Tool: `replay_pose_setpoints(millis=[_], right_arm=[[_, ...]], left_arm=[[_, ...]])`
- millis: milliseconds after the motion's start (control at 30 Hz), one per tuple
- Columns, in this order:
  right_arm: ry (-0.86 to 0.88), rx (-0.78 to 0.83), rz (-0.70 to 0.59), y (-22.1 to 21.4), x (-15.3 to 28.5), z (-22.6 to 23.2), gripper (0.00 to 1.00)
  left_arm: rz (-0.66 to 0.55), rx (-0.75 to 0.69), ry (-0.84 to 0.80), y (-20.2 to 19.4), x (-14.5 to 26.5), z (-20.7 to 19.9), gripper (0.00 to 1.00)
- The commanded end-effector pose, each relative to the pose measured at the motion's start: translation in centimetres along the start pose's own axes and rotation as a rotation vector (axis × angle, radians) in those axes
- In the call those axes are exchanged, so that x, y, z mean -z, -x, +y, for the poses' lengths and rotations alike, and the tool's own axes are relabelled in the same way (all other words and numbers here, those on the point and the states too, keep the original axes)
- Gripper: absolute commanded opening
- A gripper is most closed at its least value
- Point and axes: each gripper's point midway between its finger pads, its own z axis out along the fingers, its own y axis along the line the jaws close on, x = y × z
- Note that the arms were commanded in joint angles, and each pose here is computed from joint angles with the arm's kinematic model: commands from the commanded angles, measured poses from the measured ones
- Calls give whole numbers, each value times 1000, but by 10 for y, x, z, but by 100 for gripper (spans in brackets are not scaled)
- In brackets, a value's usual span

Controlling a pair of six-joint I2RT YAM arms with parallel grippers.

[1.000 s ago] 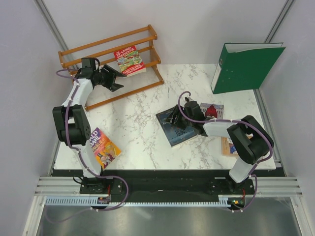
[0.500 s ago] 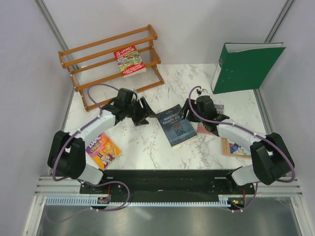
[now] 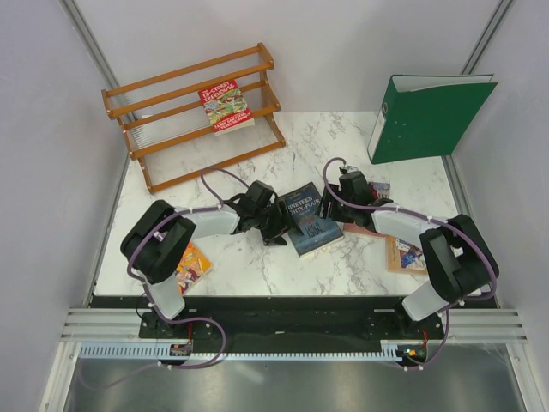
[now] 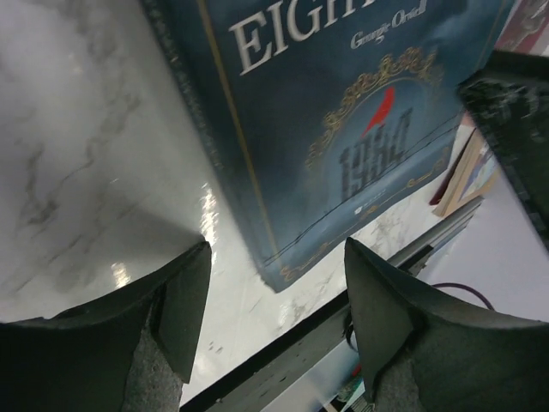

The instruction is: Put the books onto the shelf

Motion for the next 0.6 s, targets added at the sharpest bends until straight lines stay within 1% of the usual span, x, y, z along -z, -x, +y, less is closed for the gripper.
replay_pose_setpoints(millis=[0,133,167,267,367,400,433,467,500,533,567], right_arm=[[14,-4,36,3,-7,7,68],[-22,-37,139,-17,-20,-4,67],[-25,-40,147,-18,-22,-5,67],[22,-45,196,-26,-28,1,67],[165,-65,252,-37,-32,22,66],[208,-75,277,-44,-32,27,63],[333,-75,294,-45,-30,47,61],[380,-99,305,-46,-28,55,58],[430,-110,320,-49,-25,61,49],[528,-108,319,-47,-21,76,46],[574,-122,328,-47,-18,82,43]], left_arm=[[-38,55,18,10,-23,0,71],[-66,82,33,18,-26,2,71],[-69,84,31,20,-27,1,71],[-75,87,27,24,-27,0,71],[-85,99,29,31,-26,2,71],[-91,102,25,33,-24,2,71],[-99,105,29,37,-22,5,71],[-104,111,34,39,-19,7,71],[-112,116,36,43,-16,9,71],[-131,122,36,49,-10,12,71],[-142,128,35,54,-6,14,71]])
